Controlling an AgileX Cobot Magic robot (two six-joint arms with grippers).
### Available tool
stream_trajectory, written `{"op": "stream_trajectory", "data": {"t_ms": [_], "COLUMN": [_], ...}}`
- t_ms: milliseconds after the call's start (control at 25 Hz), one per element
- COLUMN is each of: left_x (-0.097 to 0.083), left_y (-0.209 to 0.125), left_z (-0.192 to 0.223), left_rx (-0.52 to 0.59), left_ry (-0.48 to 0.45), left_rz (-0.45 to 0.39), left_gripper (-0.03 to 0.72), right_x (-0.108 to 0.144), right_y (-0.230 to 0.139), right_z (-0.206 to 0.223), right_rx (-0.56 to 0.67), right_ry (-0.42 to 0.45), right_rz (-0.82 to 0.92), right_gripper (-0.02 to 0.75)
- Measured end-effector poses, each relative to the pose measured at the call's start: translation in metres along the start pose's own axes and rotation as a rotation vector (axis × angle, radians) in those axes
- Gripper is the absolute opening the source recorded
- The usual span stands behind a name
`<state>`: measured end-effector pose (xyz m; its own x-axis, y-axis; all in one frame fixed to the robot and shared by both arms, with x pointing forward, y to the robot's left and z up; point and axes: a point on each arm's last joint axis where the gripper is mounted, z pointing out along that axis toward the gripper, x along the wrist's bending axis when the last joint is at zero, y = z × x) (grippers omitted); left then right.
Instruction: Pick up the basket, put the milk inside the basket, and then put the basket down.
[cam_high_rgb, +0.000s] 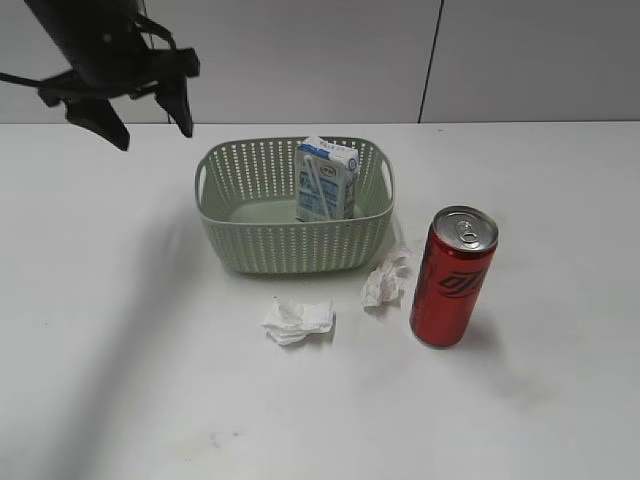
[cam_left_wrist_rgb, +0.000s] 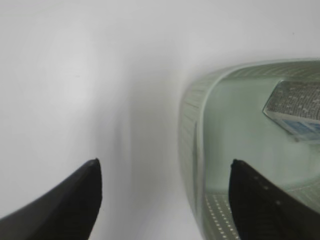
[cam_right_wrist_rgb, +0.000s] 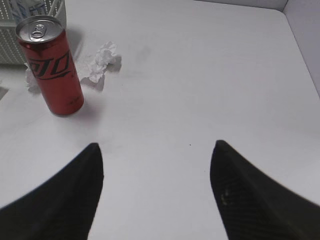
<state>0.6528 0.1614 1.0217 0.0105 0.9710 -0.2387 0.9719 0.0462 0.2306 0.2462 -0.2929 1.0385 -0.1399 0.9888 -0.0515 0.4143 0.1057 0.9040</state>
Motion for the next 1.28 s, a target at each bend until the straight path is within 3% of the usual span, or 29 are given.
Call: {"op": "stream_trajectory", "data": {"t_ms": [160,320,480,840,1040,1280], "left_x": [0.023,0.053,0.075,0.077,0.083,0.094], "left_y": [0.002,-0.001,-0.01,-0.084,-0.137,-0.199], "left_z": [-0.046,-0.085,-0.121,-0.169,-0.171,-0.161], "left_rx": [-0.055,-0.087,-0.151,-0.185,-0.161,-0.214], "left_ry": [0.012,0.092,0.108,0.115,0.122,0.132], "left_rz": [-0.007,0.052,0.057,0.118,0.142,0.18], "left_gripper": [0.601,0.601,0.596,0.59,0.59,0.59], "right_x": [0.0,0.0,0.0,0.0,0.0,0.0], "right_y": [0.0,0.0,0.0,0.0,0.0,0.0], "right_z": [0.0,0.0,0.0,0.0,0.0,0.0], "right_rx": [0.0,0.0,0.0,0.0,0.0,0.0], "right_ry": [0.0,0.0,0.0,-0.002,-0.002,-0.002], "right_rz": [0.001,0.001,0.001,0.0,0.0,0.0], "right_gripper": [0.531,0.531,0.531,0.531,0.531,0.531]}}
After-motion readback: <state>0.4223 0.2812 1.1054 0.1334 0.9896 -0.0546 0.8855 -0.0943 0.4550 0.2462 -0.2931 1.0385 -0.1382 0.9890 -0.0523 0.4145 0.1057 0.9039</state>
